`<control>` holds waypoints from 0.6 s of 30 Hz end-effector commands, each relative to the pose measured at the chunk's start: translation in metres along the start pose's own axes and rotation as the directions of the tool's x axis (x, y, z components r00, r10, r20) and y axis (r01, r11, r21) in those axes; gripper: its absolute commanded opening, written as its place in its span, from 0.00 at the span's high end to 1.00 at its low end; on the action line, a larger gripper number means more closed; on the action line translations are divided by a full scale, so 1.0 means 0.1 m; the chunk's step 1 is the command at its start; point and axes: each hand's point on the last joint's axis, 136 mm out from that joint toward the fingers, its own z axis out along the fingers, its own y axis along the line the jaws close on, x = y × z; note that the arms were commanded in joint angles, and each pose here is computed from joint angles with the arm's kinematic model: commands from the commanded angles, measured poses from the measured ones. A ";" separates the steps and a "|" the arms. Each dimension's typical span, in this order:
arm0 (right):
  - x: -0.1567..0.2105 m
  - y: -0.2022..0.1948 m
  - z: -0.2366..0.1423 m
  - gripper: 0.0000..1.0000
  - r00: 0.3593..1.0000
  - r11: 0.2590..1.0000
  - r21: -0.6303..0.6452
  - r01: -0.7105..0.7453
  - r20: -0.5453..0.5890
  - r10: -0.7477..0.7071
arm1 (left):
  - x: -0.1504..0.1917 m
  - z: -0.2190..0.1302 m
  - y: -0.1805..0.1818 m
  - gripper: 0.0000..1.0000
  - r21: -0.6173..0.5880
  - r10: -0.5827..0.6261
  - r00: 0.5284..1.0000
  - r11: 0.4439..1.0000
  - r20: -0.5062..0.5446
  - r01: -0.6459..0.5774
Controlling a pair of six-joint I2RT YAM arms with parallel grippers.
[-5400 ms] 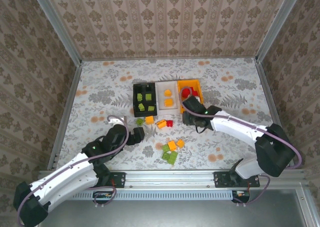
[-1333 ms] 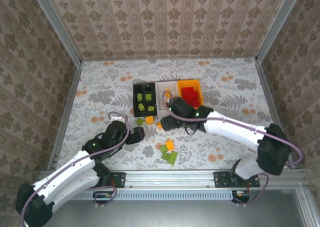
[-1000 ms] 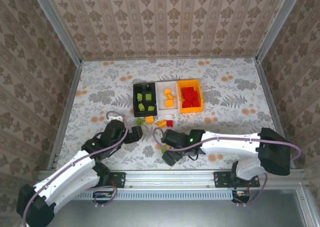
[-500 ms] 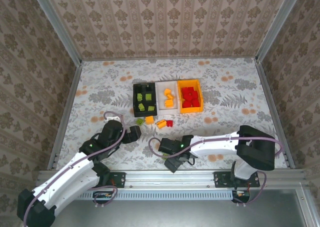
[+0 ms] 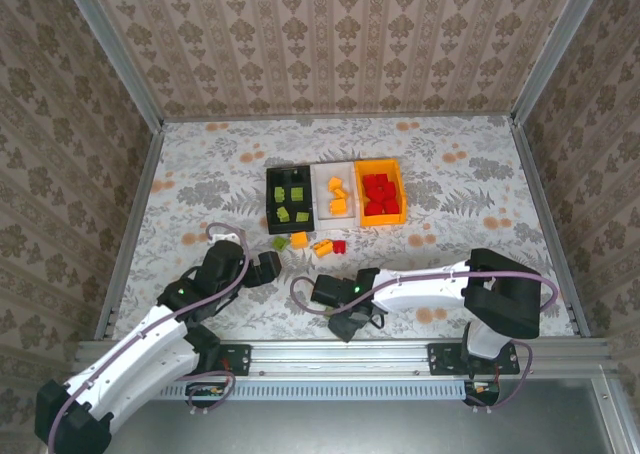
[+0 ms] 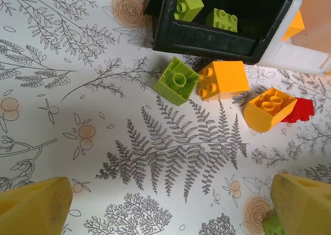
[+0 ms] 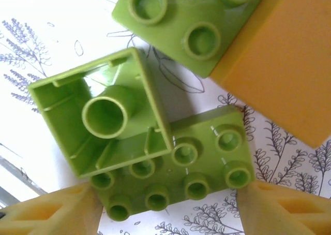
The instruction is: Sort the legos into containers by color
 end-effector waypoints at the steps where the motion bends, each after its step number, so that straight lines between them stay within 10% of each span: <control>1: -0.23 -0.18 0.16 0.38 0.997 0.998 0.051 -0.045 0.070 0.041 | 0.05 0.00 0.04 0.00 -0.004 0.009 1.000 1.000 -0.016 -0.009; 18: -0.54 -0.57 -0.08 0.44 0.977 0.986 0.068 -0.150 0.164 0.137 | 0.05 0.00 -0.07 0.00 0.045 0.010 0.999 0.999 -0.034 -0.008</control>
